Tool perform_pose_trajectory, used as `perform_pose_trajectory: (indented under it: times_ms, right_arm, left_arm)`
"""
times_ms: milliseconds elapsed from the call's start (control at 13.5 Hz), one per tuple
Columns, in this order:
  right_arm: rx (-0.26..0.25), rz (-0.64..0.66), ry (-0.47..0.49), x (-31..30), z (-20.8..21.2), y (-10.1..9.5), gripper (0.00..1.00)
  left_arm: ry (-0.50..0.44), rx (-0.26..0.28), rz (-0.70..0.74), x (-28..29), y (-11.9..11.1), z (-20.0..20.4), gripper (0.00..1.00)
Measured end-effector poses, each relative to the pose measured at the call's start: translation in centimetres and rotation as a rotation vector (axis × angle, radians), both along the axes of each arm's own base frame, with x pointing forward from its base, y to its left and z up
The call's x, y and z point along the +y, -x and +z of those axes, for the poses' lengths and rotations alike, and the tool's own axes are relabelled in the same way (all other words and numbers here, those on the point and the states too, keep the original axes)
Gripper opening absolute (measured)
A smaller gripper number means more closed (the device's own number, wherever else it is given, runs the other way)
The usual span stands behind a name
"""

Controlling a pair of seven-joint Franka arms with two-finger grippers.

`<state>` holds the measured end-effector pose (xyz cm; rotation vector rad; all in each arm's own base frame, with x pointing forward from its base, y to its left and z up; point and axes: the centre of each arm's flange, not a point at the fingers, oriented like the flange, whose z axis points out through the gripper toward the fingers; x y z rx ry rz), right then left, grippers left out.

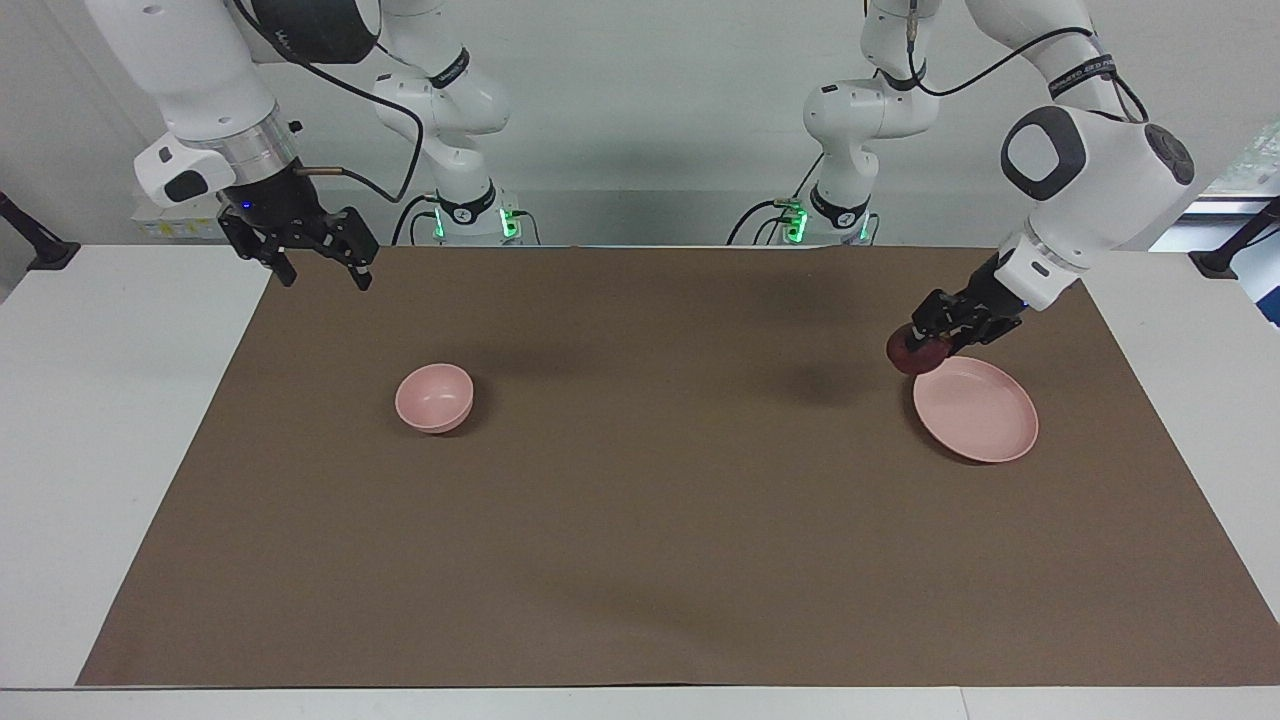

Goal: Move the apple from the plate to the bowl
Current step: 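Lift the apple with the left gripper toward the table center, then hold the apple with the left gripper while the right gripper reaches it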

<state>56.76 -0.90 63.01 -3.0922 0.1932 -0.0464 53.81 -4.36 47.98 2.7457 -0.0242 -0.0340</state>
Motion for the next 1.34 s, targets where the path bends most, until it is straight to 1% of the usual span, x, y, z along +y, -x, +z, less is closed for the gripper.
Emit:
perform_pose_trajectory:
  times_ms: [149,446,520,668,817,891,1040,1188,1337]
  right_arm:
    - [0.000,0.000,0.000,0.0,0.0,0.0,1.00]
    - [0.000,0.000,0.000,0.0,0.0,0.0,1.00]
    - [0.001,0.000,0.000,0.0,0.0,0.0,1.00]
    - [0.006,0.002,0.000,0.1,-0.1,0.1,1.00]
    - [0.006,0.017,-0.004,0.6,-0.1,0.1,1.00]
    - [0.010,0.023,-0.022,1.1,-0.3,0.1,1.00]
    - [0.039,-0.008,-0.091,2.4,-1.4,0.1,1.00]
    - [0.096,-0.098,-0.161,4.1,-3.4,0.1,1.00]
    - [0.168,-0.214,-0.229,7.3,-5.2,-0.1,1.00]
  left_arm:
    - [0.079,0.002,-0.009,-2.7,0.4,0.7,0.64]
    - [0.276,-0.007,0.003,-7.6,1.2,2.8,0.64]
    - [0.311,-0.017,0.006,-8.5,1.3,3.3,0.64]
    - [0.345,-0.040,0.007,-10.5,1.6,4.2,0.64]
    - [0.397,-0.037,0.013,-12.7,2.0,4.6,0.64]
    - [0.431,-0.032,0.015,-13.7,2.2,4.8,0.64]
    - [0.490,-0.030,0.019,-15.6,2.7,5.3,0.64]
    - [0.523,-0.053,0.020,-18.1,3.3,5.7,0.64]
    - [0.541,-0.062,0.013,-20.6,4.4,5.7,0.64]
